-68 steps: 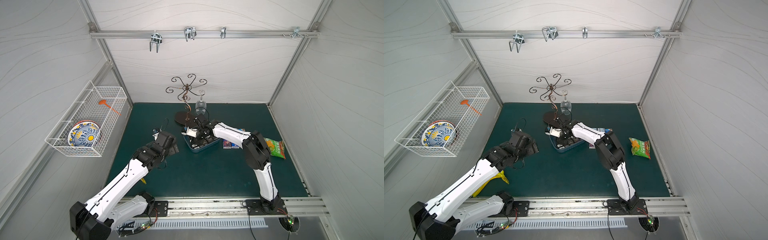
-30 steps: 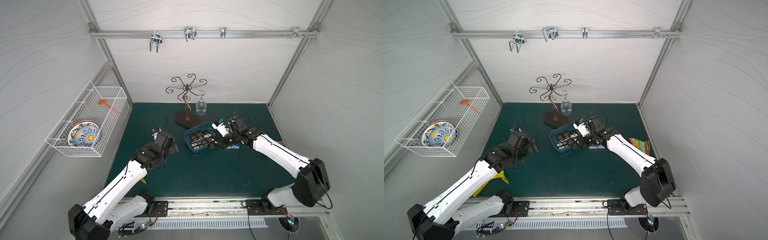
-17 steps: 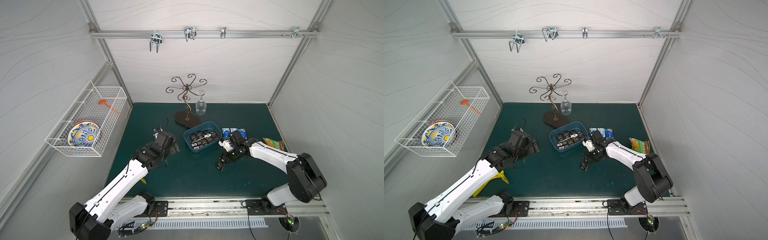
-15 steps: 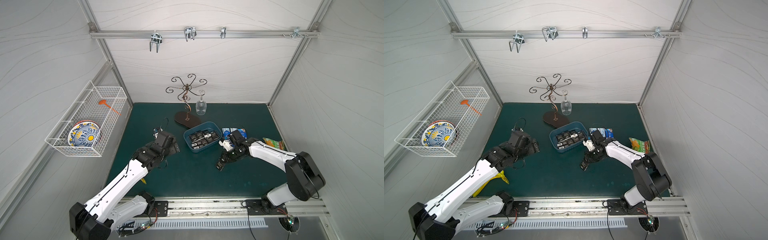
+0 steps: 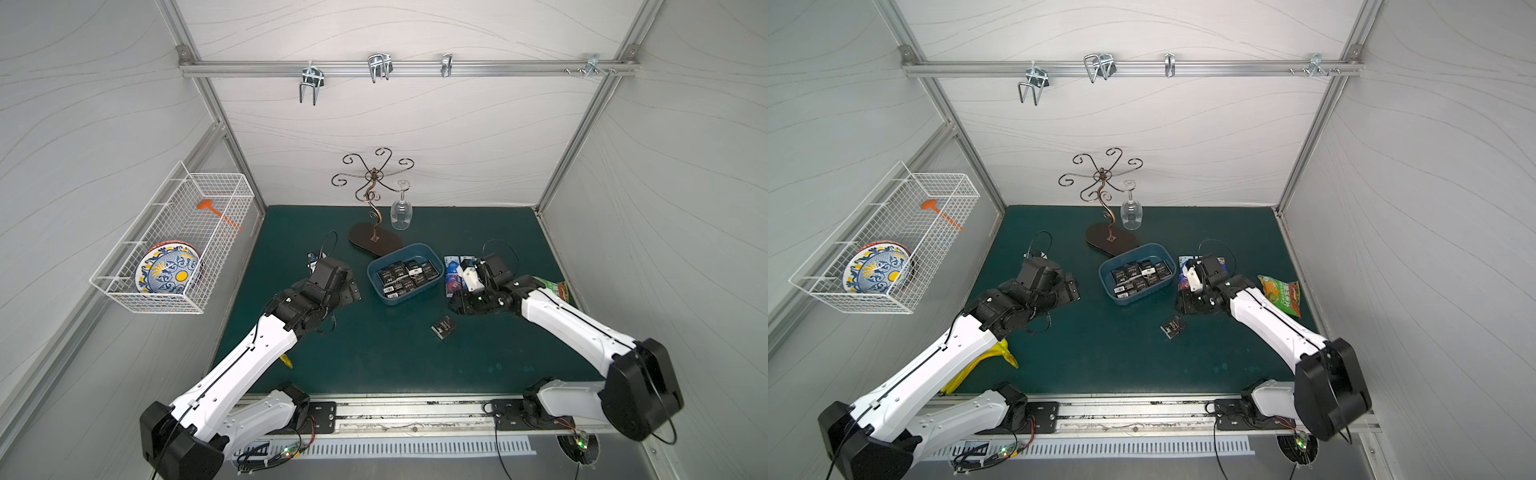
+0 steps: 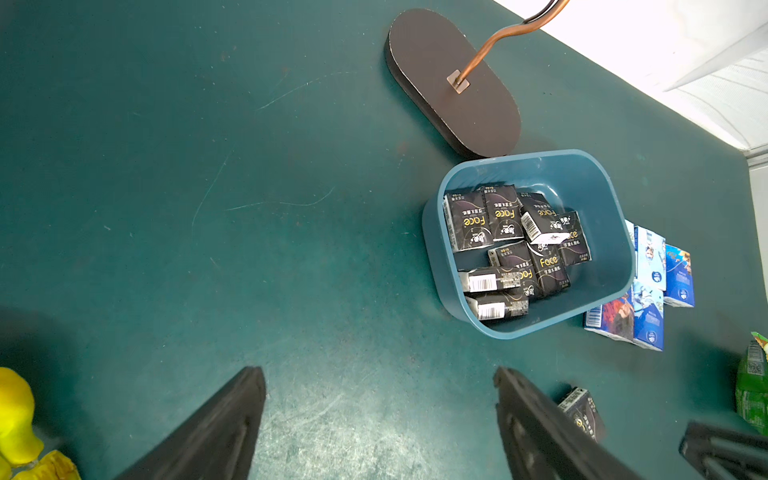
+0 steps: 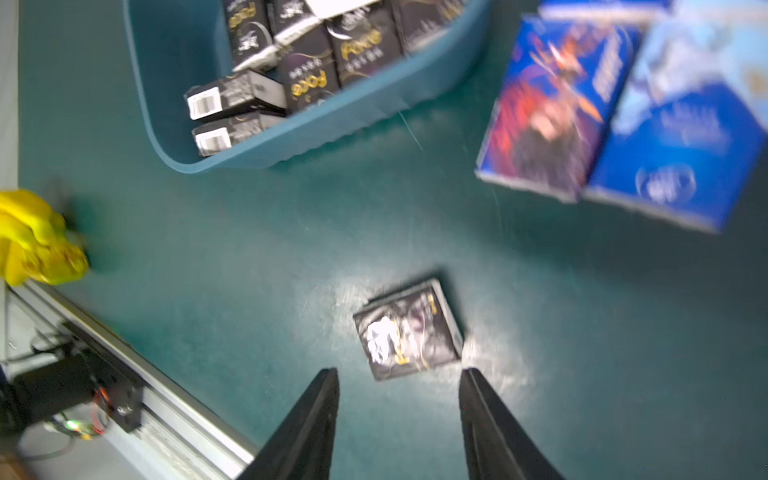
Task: Take the pocket tissues out of the storage box
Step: Place the pocket tissues at the center of the board, then pick up the pocket tissues from the center of the board, then place the pocket tissues at the center of the board.
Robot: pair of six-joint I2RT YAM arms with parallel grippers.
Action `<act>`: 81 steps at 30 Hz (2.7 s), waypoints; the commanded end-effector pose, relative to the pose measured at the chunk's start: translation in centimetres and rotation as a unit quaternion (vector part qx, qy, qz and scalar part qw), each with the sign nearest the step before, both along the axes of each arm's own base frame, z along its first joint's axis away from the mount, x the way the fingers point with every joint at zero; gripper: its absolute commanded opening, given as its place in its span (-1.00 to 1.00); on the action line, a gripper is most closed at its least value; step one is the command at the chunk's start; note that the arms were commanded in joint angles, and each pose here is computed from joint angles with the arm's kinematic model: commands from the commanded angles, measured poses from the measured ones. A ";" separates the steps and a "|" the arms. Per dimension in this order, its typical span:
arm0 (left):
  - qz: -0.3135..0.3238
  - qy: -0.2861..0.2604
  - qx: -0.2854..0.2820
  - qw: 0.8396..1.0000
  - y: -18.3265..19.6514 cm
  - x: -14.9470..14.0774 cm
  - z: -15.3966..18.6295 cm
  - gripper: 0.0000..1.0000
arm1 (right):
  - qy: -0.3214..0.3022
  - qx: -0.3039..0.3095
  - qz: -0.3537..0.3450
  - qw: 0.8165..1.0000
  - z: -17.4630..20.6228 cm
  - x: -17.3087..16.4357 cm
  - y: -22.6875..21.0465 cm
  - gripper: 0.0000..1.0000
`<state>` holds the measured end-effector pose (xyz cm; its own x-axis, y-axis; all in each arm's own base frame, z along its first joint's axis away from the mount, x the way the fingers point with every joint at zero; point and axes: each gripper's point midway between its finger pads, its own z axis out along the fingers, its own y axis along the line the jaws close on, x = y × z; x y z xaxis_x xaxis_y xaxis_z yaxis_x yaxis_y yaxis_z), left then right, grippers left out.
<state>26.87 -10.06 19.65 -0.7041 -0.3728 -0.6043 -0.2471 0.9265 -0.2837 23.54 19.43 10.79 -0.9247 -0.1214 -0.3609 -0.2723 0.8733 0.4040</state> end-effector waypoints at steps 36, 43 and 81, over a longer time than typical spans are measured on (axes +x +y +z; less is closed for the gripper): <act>-0.008 -0.022 -0.014 1.000 -0.7 0.8 1.5 0.80 | 0.115 0.056 -0.286 0.950 -10.8 -0.9 0.9 -0.51; -0.009 -0.023 -0.017 1.000 -0.8 0.9 1.5 0.80 | 0.100 0.068 -0.277 0.953 -9.3 0.0 -0.5 -0.64; -0.037 -0.013 -0.028 0.999 -2.6 1.9 1.3 0.79 | 0.087 -0.023 -0.261 0.961 -6.1 8.7 -17.1 -0.35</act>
<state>27.96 -12.11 18.57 -0.7531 -0.3445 -0.5605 -0.2063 0.9327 -0.2960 31.76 2.58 4.82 -0.9026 0.3834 -0.1959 0.2866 0.8746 0.3911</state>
